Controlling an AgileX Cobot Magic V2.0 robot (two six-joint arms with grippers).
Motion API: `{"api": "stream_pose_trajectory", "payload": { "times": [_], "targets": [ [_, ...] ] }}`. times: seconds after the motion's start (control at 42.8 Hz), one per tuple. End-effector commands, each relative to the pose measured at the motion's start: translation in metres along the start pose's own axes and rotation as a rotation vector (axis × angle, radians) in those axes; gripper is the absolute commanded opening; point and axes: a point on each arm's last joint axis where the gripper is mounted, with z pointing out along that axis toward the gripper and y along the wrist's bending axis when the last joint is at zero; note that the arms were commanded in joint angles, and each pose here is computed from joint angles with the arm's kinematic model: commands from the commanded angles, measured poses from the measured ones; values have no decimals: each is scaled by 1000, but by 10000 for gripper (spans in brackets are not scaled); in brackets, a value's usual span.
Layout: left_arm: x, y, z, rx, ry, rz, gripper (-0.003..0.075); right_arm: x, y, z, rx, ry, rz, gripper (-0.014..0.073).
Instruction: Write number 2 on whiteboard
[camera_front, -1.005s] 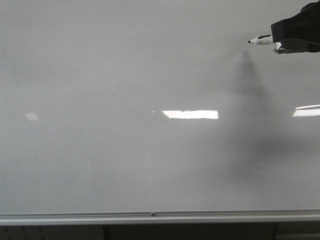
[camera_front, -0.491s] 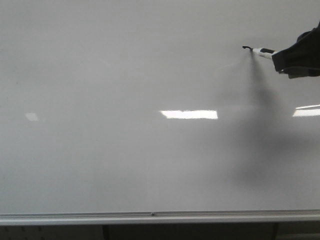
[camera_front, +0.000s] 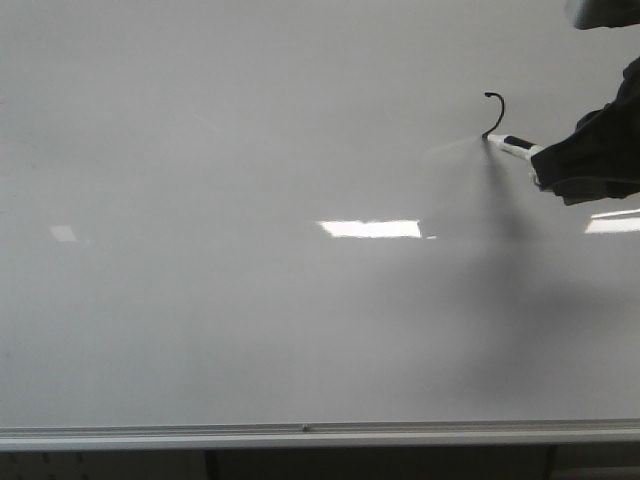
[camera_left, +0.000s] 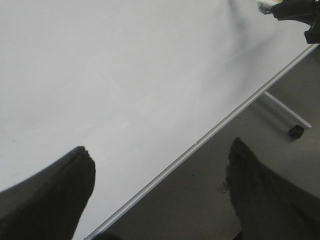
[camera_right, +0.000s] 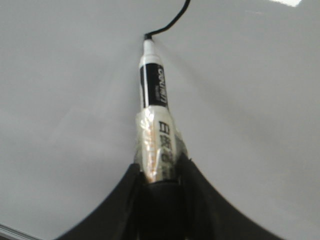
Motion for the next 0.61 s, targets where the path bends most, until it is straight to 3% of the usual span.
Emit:
{"api": "stream_pose_trajectory", "payload": {
  "times": [0.0, 0.35, 0.467, 0.584],
  "targets": [
    [-12, 1, -8, -16, -102, -22, 533, -17, -7, -4, 40, -95, -10, 3],
    [-13, 1, -8, -22, -107, -18, 533, -15, -28, -7, 98, -71, 29, 3],
    [-13, 2, -8, -27, -116, -16, 533, -24, -23, -23, 55, -76, 26, 3],
    [-13, 1, -10, -24, -103, 36, 533, -33, -12, -48, -60, 5, 18, 3]
  ]
}}
